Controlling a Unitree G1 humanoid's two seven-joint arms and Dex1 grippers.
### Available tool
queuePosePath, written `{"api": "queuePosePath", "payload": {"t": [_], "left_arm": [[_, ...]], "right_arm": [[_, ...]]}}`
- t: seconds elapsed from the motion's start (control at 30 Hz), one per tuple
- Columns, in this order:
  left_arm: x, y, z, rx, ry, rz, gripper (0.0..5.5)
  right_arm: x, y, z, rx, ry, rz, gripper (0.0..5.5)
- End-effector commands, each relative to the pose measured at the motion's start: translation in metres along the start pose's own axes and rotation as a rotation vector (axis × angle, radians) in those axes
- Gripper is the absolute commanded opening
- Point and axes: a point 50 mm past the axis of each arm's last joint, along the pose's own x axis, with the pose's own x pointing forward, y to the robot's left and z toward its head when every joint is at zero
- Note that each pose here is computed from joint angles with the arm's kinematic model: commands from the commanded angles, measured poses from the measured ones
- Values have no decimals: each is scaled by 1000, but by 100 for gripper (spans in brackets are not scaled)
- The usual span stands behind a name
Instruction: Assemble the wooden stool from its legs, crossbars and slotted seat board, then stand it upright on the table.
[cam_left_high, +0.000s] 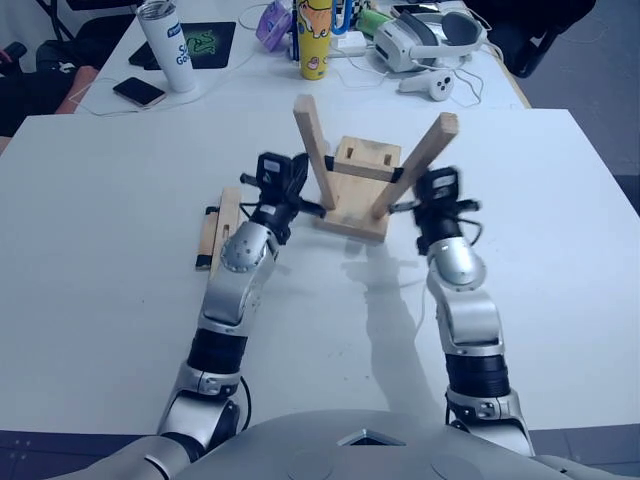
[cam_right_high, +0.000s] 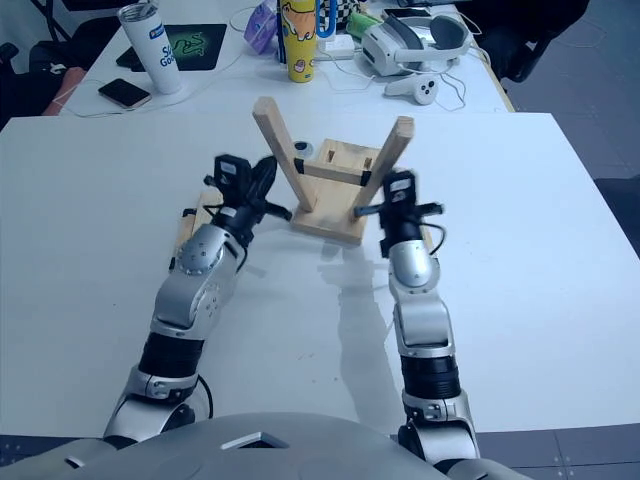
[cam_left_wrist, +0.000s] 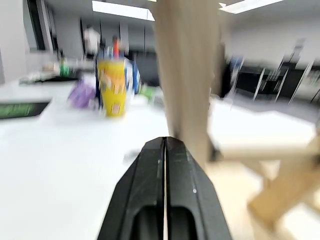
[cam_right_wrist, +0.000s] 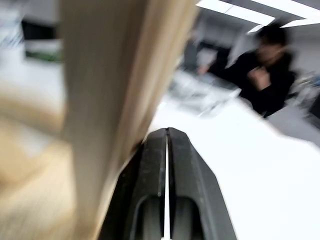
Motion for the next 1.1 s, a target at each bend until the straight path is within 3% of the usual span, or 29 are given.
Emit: {"api": "queuePosePath", "payload": {"t": [0.03,0.17,0.33,0.47,0.67,0.8,0.93,1.1], "left_arm": [[-2,30,10,122,-6,120,3],[-14,56,3,175,29,127,3],[-28,71,-6,338,179,-174,3],[-39,79,-10,484,360,-440,3],[-31,66,-17,531,417,-599,3],[-17,65,-27,630,442,-556,3],[-21,93,-51,769,558,-462,3],[-19,117,-60,783,580,-354,3]], "right_arm": [[-2,-10,-29,-25,126,105,0],[5,-44,-40,-83,142,61,0],[35,-47,-15,-111,-7,162,0],[58,-20,3,-115,-109,268,0],[82,29,16,-144,-173,443,0],[85,45,13,-210,-176,575,0],[84,81,17,-336,-203,769,0],[86,100,26,-338,-232,795,0]]}}
